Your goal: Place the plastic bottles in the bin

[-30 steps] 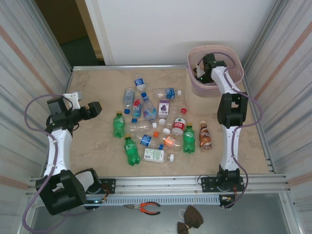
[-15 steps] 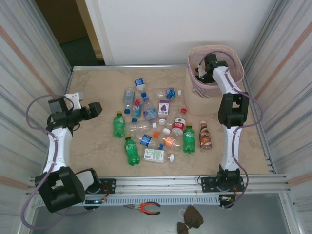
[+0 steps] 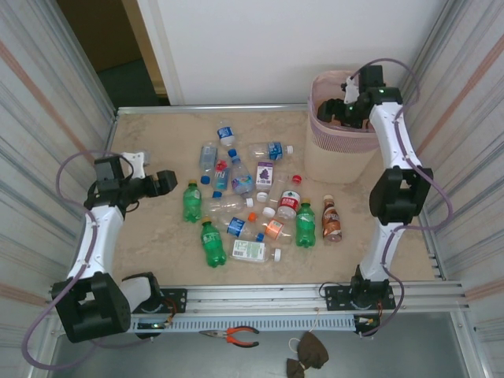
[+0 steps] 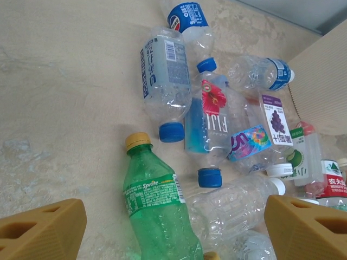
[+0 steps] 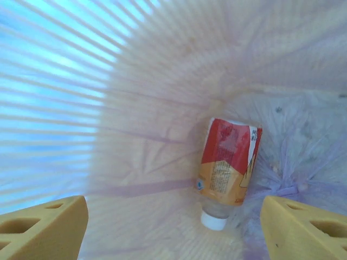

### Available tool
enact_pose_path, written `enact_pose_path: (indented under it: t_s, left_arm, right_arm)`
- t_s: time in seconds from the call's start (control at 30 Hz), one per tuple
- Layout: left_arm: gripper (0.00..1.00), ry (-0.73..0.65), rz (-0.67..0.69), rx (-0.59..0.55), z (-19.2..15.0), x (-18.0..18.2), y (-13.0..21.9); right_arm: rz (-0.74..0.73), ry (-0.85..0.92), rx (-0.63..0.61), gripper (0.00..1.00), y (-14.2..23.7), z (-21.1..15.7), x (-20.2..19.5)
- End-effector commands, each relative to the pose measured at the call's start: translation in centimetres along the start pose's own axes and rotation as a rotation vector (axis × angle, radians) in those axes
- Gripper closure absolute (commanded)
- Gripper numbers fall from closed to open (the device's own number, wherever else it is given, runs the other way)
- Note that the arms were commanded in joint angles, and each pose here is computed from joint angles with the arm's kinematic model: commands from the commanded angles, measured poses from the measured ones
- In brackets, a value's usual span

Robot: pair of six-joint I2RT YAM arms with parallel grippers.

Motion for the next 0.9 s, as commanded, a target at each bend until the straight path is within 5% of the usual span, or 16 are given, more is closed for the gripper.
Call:
enact_pose_path:
  t_s: [0.0,0.5,0.87]
  left_arm:
    - [0.15,-0.043,0.029,0.015,0.0,-0.5,0.2]
    - [0.19,-0.095,0.110,0.297,-3.9,-2.9,-2.7]
    - [0.22,-0.045,0.228,0.455,-8.5,-1.0,-4.8]
  right_arm:
    - [0.019,-0.022,-0.039,0.18,3.1,0.3,1.4]
    - [0.024,0.031,-0.242,0.16,13.0,0.3,4.7]
    - [0.036,0.036,-0.234,0.14,14.2,-2.5,4.8]
Point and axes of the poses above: each hand's point on the last joint's axis, 136 mm out from that joint toward the fingers, its own y axis back along the fingers, its own x axis along the line the jaws close on, z = x × y, the point moved 2 cm from there along y, back along the fingers, and after that the axes turned 3 degrees about y, right-handed, at the moved point
